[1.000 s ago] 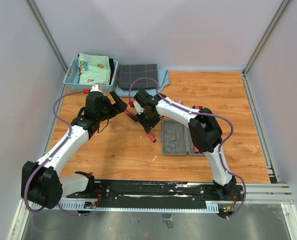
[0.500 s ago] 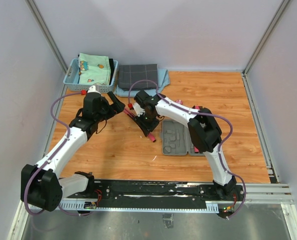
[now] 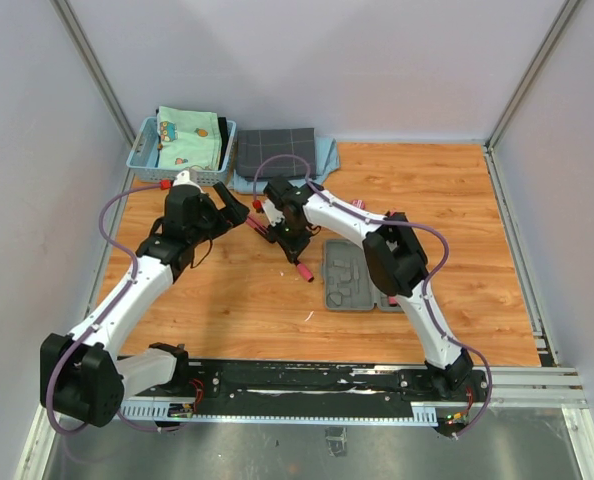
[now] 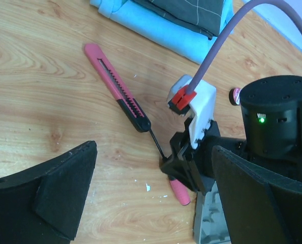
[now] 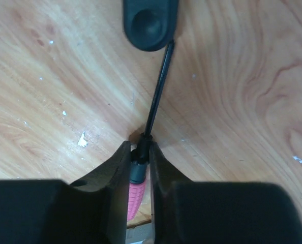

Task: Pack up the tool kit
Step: Pick up the screwdriver from the center of the board.

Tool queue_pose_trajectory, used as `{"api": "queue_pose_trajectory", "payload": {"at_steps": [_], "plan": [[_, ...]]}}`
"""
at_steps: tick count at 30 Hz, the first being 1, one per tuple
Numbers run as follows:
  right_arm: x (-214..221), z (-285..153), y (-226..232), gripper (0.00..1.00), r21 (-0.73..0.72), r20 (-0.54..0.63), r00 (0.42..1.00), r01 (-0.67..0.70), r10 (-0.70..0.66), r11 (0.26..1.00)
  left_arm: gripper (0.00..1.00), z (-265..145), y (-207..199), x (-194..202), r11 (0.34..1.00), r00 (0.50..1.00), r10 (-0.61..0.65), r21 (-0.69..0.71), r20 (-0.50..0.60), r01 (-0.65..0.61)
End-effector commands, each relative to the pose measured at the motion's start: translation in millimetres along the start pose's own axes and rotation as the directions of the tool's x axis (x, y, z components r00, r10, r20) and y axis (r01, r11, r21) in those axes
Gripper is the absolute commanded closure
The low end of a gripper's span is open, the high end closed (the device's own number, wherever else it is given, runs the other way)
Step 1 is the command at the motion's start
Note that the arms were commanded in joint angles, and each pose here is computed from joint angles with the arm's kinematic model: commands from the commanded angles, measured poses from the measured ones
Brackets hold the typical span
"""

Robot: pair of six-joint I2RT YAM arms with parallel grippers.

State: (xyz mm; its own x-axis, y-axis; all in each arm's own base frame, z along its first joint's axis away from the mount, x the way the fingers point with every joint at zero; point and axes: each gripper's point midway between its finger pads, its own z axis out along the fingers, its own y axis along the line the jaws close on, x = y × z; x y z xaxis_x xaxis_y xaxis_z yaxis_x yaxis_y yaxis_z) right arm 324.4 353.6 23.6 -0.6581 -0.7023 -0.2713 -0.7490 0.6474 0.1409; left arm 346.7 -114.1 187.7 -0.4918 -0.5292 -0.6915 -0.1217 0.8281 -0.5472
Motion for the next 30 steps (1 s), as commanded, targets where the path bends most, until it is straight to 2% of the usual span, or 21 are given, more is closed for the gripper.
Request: {"api": "queue_pose_trajectory", "payload": {"at_steps": [1,3,9,12,15,17,19,22,25,28,30], "plan": [[14,-1,-25,0.94,0.029,-0.06,0.996,-0.058,0.06,0.998,0.01,-7,4,-11,1.0,0.999,0.018,-0.007,0.044,-0.017],[17,-10,-25,0.99,-0.007,-0.048,0.989,-0.138,0.138,0.99,0.01,-8,3,-12,1.0,0.998,0.025,-0.004,0.052,-0.025],[-3,-65,-19,0.99,-0.167,0.119,0.918,-0.358,0.379,0.919,0.02,-14,-6,-25,0.995,0.991,0.085,0.041,0.1,-0.089],[-33,-116,-21,0.99,-0.3,0.275,0.811,-0.438,0.517,0.847,0.02,-18,-14,-30,0.988,0.984,0.119,0.081,0.132,-0.13],[-63,-159,-34,0.99,-0.47,0.38,0.641,-0.488,0.667,0.736,0.02,-22,-28,-38,0.972,0.966,0.162,0.136,0.204,-0.191],[-82,-185,-42,0.99,-0.569,0.408,0.546,-0.475,0.732,0.671,0.01,-25,-39,-44,0.952,0.939,0.209,0.163,0.273,-0.259],[-99,-206,-44,0.99,-0.635,0.408,0.5,-0.446,0.764,0.631,0.01,-29,-52,-48,0.924,0.904,0.254,0.189,0.344,-0.332],[-126,-232,-41,0.99,-0.712,0.395,0.466,-0.389,0.791,0.585,0.01,-30,-71,-51,0.89,0.858,0.292,0.209,0.423,-0.406],[-145,-243,-36,0.99,-0.817,0.309,0.396,-0.355,0.865,0.454,0.01,-29,-87,-58,0.861,0.807,0.313,0.209,0.5,-0.464],[-158,-252,-34,0.99,-0.896,0.21,0.334,-0.31,0.919,0.317,0.01,-34,-98,-67,0.83,0.727,0.327,0.184,0.603,-0.526],[-162,-256,-33,0.99,-0.911,0.183,0.321,-0.298,0.929,0.283,0.01,-36,-102,-68,0.806,0.677,0.341,0.167,0.652,-0.567]]}}
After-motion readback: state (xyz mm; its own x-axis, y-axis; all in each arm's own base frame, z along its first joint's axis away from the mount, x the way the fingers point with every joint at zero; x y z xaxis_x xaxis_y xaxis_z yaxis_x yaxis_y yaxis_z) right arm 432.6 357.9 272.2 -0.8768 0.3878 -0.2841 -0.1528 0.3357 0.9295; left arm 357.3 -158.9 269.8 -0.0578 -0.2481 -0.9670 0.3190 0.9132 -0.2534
